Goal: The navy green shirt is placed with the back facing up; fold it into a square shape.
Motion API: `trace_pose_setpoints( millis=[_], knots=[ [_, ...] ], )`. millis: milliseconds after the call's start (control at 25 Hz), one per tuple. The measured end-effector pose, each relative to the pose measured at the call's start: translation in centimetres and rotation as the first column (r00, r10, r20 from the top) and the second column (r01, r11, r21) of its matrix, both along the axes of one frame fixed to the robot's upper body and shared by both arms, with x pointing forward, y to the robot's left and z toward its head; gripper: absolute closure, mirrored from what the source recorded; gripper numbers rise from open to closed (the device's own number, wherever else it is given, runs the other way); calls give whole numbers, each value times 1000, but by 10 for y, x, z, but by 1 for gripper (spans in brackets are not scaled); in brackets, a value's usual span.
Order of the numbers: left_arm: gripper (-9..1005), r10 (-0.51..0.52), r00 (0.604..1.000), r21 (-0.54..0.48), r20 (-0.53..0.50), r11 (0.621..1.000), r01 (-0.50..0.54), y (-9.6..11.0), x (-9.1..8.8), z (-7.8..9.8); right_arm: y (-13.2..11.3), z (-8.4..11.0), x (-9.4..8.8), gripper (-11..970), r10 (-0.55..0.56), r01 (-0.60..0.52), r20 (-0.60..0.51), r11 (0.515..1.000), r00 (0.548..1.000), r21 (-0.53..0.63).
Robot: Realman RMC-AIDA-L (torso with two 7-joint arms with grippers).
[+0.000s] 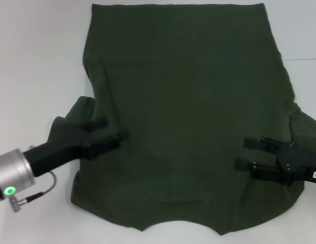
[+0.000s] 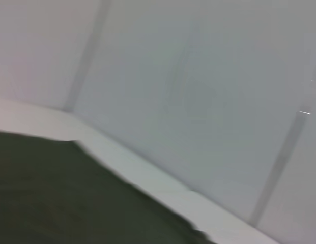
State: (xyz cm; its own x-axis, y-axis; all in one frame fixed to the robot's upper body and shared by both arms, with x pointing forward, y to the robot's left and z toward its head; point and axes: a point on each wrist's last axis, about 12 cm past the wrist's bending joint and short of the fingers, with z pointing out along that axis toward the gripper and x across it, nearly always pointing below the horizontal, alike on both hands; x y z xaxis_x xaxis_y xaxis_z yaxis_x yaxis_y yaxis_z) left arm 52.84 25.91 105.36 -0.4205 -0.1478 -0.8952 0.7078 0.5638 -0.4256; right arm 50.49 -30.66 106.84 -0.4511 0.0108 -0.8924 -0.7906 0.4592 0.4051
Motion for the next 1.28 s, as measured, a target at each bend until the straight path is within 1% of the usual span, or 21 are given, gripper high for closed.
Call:
trace_pose_setpoints(
  millis=[160,240,480,640,800,1280],
  knots=[
    [89,111,993,9,-48,994,-110,18,2,-5,5,1,2,53,1,-1,7,1000,1000,14],
    [89,186,979,14,-79,983,-186,27,6,-8,8,2,4,53,4,-4,11,1000,1000,18],
    [89,279,952,37,-123,960,-276,40,11,-11,14,3,11,52,0,0,8,1000,1000,18],
    [89,348,925,77,-151,937,-340,41,18,-17,16,4,13,52,2,-2,8,1000,1000,20],
    [88,409,897,118,-169,911,-394,38,24,-23,17,5,15,53,3,-3,2,1000,1000,25],
    [89,492,855,190,-166,866,-462,38,39,-25,16,5,15,52,1,-1,-7,1000,1000,27]
  ],
)
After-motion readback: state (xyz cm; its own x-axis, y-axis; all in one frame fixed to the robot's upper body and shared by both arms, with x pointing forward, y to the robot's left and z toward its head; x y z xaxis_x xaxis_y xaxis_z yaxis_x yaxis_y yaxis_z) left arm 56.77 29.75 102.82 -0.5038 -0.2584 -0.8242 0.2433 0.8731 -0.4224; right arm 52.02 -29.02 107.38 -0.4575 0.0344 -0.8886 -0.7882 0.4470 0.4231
